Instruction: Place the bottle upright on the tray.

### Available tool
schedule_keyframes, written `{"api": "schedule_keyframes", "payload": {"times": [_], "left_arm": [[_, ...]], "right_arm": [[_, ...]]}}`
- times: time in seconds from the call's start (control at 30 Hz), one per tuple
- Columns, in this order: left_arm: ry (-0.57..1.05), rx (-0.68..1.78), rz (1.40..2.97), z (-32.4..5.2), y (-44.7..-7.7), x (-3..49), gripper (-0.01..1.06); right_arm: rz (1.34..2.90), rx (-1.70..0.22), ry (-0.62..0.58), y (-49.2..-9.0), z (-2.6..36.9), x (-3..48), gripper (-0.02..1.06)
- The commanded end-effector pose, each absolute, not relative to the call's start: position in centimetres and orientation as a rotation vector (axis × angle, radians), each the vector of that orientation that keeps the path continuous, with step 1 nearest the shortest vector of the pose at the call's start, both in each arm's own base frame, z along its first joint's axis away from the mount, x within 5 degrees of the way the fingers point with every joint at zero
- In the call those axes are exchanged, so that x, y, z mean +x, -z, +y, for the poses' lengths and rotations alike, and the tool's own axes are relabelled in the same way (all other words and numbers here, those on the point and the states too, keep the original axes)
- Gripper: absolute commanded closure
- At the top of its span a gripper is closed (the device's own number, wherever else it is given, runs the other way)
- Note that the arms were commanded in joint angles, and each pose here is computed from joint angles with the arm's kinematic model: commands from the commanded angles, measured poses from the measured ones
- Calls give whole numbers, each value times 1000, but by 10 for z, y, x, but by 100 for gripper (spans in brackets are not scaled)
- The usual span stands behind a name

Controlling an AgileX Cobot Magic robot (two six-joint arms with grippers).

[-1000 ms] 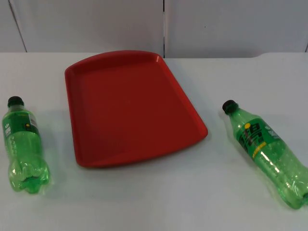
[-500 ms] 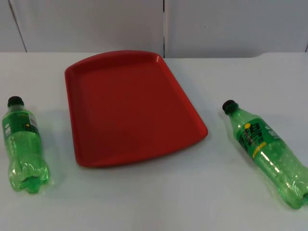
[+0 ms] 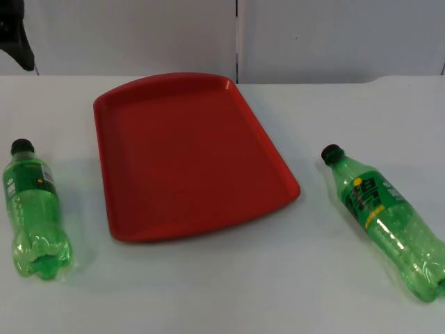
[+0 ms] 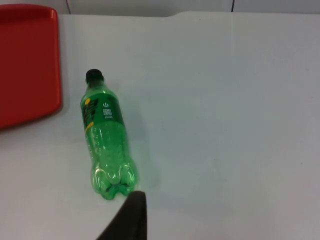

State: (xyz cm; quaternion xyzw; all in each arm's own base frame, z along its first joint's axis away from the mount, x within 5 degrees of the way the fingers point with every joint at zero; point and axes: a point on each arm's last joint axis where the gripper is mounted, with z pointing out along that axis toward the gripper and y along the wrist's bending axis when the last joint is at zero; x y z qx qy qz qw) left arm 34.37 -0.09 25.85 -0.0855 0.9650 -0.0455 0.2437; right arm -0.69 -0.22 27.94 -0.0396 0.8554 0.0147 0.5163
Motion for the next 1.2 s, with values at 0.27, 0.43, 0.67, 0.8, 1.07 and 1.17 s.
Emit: {"api": "schedule_keyframes", "payload": {"times": [0.27, 0.43, 0.67, 0.8, 1.07, 1.17], "left_arm": [[132, -510, 2827, 25, -207, 368, 0], [146, -525, 2859, 22, -190, 373, 0], [157, -530, 2881, 19, -172, 379, 0], [147, -511, 2905, 15, -161, 380, 0], [133, -513, 2895, -1, -142, 374, 0], [99, -518, 2895, 1, -140, 373, 0]], "right_arm": [[2043, -92, -28, -280, -2, -7, -1], [2043, -92, -28, -280, -2, -7, -1], [2043, -92, -28, -280, -2, -7, -1], [2043, -92, -28, -280, -2, -7, -1], [2043, -92, -28, -280, -2, -7, -1], [2043, -92, -28, -280, -2, -7, -1]]}}
